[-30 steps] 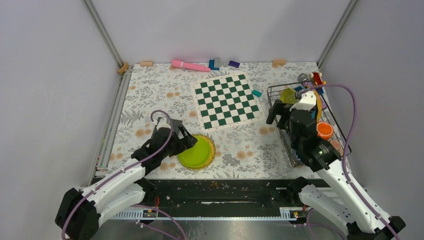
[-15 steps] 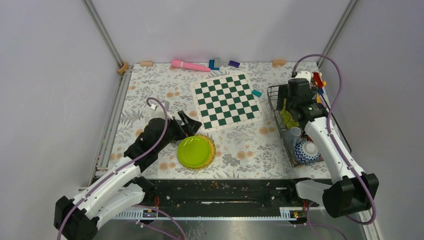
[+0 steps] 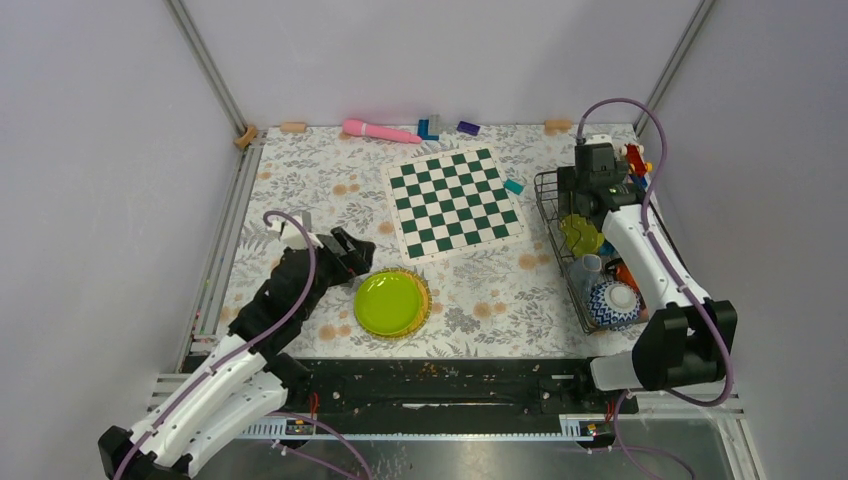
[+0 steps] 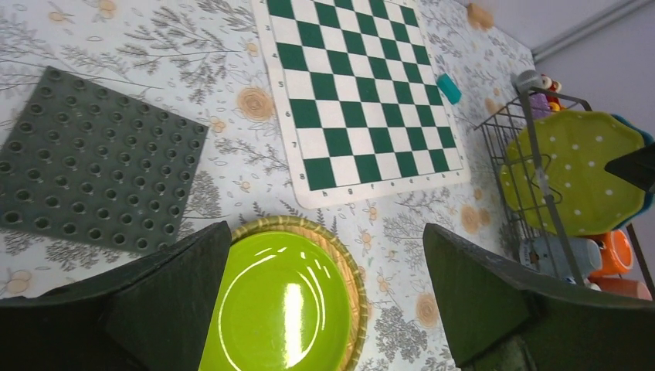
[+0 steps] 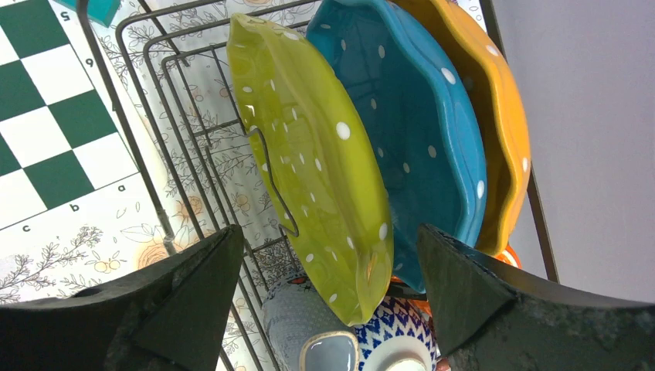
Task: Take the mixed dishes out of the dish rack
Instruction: Pick up the plate from the dish rack, then place the plate at the center of the board.
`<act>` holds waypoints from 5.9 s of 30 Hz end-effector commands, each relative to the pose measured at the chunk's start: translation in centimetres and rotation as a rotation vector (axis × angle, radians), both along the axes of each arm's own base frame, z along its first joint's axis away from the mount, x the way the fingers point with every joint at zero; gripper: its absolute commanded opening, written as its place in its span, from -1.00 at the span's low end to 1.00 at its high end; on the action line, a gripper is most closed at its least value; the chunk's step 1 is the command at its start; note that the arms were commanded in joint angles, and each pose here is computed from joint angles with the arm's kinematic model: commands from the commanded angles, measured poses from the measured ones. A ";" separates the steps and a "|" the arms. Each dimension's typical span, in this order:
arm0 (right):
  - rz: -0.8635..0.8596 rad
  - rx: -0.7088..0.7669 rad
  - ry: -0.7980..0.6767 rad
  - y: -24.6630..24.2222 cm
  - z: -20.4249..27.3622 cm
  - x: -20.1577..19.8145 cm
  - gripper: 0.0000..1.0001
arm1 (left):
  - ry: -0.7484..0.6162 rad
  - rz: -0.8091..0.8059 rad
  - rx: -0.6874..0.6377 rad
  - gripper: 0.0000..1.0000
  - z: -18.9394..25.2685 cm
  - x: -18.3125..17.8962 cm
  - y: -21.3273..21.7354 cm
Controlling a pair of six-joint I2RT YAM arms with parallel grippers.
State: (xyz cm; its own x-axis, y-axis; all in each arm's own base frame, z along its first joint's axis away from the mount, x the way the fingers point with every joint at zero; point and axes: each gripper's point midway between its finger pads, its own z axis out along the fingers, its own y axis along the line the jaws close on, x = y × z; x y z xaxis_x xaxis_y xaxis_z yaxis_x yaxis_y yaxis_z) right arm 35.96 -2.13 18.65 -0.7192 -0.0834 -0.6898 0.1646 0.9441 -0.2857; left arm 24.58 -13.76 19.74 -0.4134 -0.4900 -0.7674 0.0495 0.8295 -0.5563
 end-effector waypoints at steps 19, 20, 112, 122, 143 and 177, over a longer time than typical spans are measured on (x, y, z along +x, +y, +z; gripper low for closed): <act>0.118 0.124 0.115 -0.7 -2.8 2.5 0.44 | -0.011 0.175 0.054 0.98 -0.8 0.4 3.6; 0.123 0.123 0.118 -0.7 -2.9 2.5 0.40 | -0.008 0.172 0.055 0.98 -0.8 0.3 3.5; 0.208 1.125 -0.164 18.6 -5.3 -12.5 -0.89 | 0.145 -0.121 -0.049 0.98 -3.7 -0.7 -3.1; 0.155 1.130 -0.185 18.2 -7.6 -12.7 -0.47 | 0.171 -0.131 -0.049 0.98 -4.7 -1.2 -3.1; 0.205 1.111 -0.049 21.3 -10.5 -14.3 0.11 | 0.195 -0.099 -0.027 0.98 -6.4 -1.6 -2.2; 0.136 0.965 -0.034 19.7 -12.6 -15.3 0.75 | 0.191 -0.089 -0.018 0.98 -6.3 -1.6 -1.9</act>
